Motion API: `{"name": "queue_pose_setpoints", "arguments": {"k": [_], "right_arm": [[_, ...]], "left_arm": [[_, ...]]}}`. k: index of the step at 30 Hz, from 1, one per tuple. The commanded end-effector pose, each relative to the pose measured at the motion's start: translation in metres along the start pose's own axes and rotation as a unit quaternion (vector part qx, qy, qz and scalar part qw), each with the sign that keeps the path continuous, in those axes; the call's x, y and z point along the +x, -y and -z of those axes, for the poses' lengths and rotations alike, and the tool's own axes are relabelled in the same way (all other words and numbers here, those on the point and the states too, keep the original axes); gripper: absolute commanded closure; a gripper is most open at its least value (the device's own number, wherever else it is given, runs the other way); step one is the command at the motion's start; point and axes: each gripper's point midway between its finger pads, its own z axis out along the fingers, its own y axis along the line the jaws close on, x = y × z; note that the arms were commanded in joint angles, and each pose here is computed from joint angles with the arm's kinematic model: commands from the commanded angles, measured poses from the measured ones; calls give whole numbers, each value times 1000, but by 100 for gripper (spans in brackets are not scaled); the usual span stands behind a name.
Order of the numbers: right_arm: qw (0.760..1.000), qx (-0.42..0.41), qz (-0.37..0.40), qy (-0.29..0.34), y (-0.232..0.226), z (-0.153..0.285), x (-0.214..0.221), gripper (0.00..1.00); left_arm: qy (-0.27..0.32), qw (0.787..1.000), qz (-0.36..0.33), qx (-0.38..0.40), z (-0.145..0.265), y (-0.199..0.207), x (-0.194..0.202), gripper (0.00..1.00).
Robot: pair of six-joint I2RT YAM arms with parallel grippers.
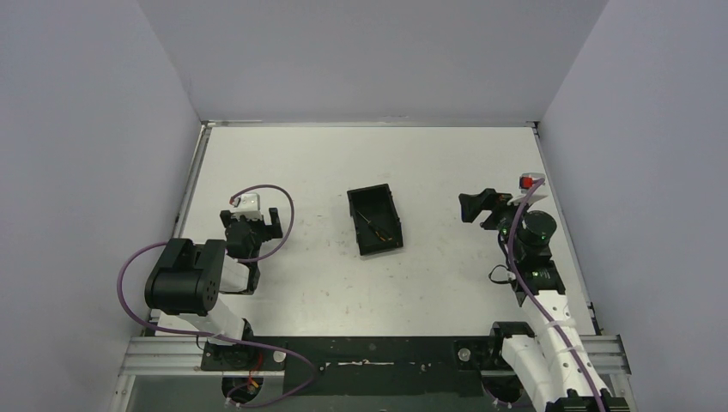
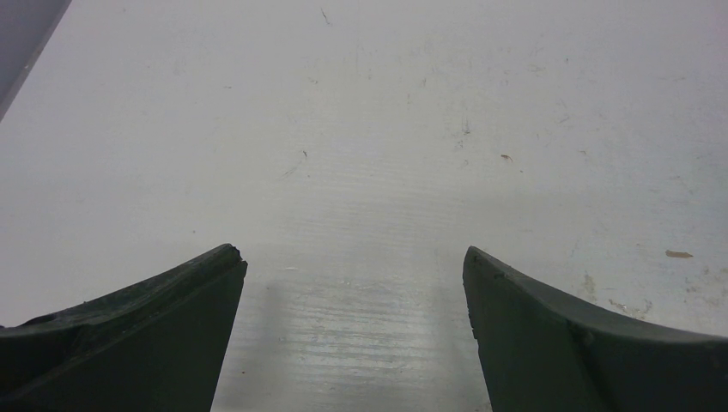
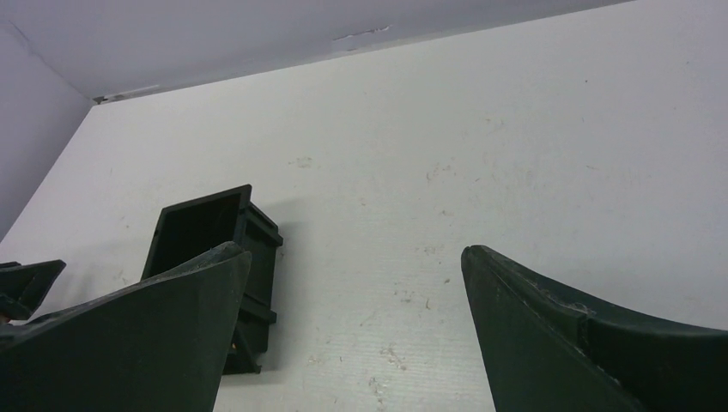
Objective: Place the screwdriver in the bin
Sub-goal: Reset both arms
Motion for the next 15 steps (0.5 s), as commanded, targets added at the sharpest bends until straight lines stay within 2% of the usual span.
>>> {"name": "queue_pose_setpoints", "arguments": {"k": [1,15], "right_arm": [[1000,-10,10,0,-8,6,-11,0],[1000,14,8,-15,6,1,7,0]], "left_arm": [[43,999,1,2,-8,1,-26,3],[44,999,1,2,-8,1,-26,3]]}}
